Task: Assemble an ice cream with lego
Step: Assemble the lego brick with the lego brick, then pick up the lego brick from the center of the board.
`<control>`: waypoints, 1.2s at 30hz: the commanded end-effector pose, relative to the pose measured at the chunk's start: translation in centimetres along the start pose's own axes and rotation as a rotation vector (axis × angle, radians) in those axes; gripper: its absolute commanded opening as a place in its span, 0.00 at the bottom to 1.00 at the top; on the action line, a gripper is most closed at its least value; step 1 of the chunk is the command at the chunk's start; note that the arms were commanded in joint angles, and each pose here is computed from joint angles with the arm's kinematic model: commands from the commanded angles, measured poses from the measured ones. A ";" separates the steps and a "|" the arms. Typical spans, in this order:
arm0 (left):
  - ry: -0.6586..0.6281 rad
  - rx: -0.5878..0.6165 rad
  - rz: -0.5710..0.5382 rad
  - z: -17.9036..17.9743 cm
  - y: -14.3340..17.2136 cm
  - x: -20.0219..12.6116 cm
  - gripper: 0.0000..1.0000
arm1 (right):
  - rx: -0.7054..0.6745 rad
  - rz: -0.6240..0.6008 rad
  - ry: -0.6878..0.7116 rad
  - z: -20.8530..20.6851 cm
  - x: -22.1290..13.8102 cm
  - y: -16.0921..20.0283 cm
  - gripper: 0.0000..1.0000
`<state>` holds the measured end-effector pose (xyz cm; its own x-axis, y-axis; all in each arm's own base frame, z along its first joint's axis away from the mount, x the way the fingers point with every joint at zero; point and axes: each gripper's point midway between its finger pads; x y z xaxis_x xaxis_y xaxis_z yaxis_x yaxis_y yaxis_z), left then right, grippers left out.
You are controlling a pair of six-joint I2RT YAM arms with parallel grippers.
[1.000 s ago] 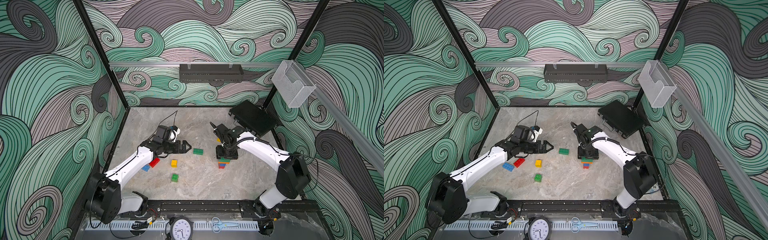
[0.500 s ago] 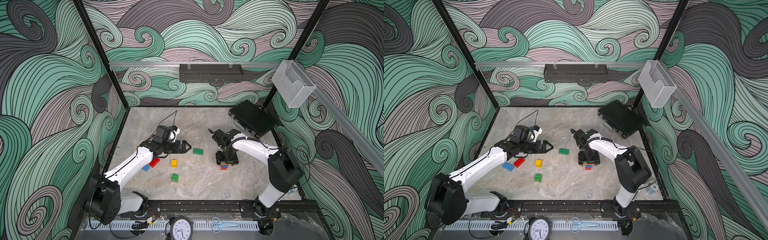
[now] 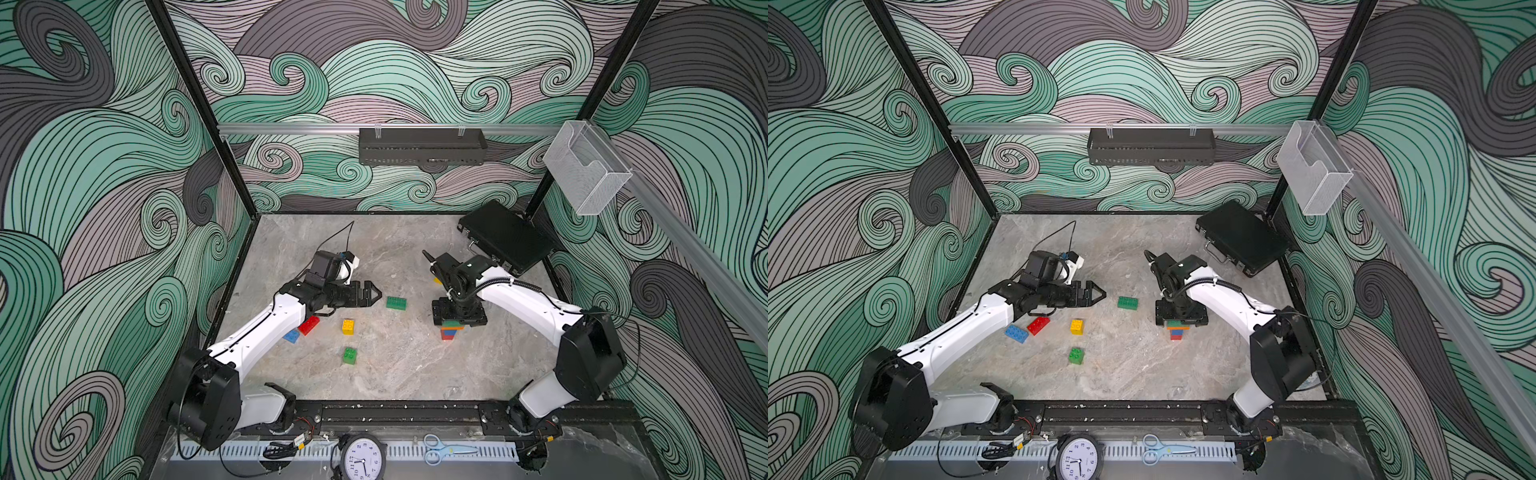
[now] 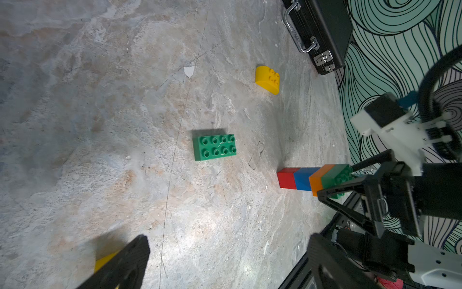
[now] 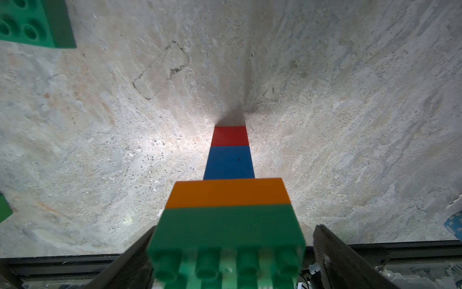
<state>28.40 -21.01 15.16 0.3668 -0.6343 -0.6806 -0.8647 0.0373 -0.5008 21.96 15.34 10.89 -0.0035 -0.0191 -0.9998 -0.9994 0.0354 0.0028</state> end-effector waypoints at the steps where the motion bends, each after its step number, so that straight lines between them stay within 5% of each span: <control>1: 0.004 0.026 -0.011 -0.8 -0.5 -0.7 0.99 | 0.014 -0.040 0.035 -1.1 -2.7 0.2 0.95; 16: -0.098 0.011 0.005 0.5 0.2 -2.2 0.99 | -0.084 -0.186 -0.037 5.9 -9.3 -2.8 0.96; 36: -0.145 -0.062 -0.013 2.2 1.5 -4.5 0.98 | -0.040 -0.153 -0.107 16.9 -1.6 -9.8 0.95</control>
<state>26.81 -17.18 16.62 0.4246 -0.5318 -0.7327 -0.8678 -0.0082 -0.4969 31.90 30.89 12.68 0.1456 0.0718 -0.9867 -0.9880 -0.0413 -0.1487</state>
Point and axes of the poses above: each gripper's point midway between its finger pads, its own x axis out along the fingers, its own z axis along the line the jaws close on, y = z × x, and after that the axes turned 4 degrees about x, right-handed
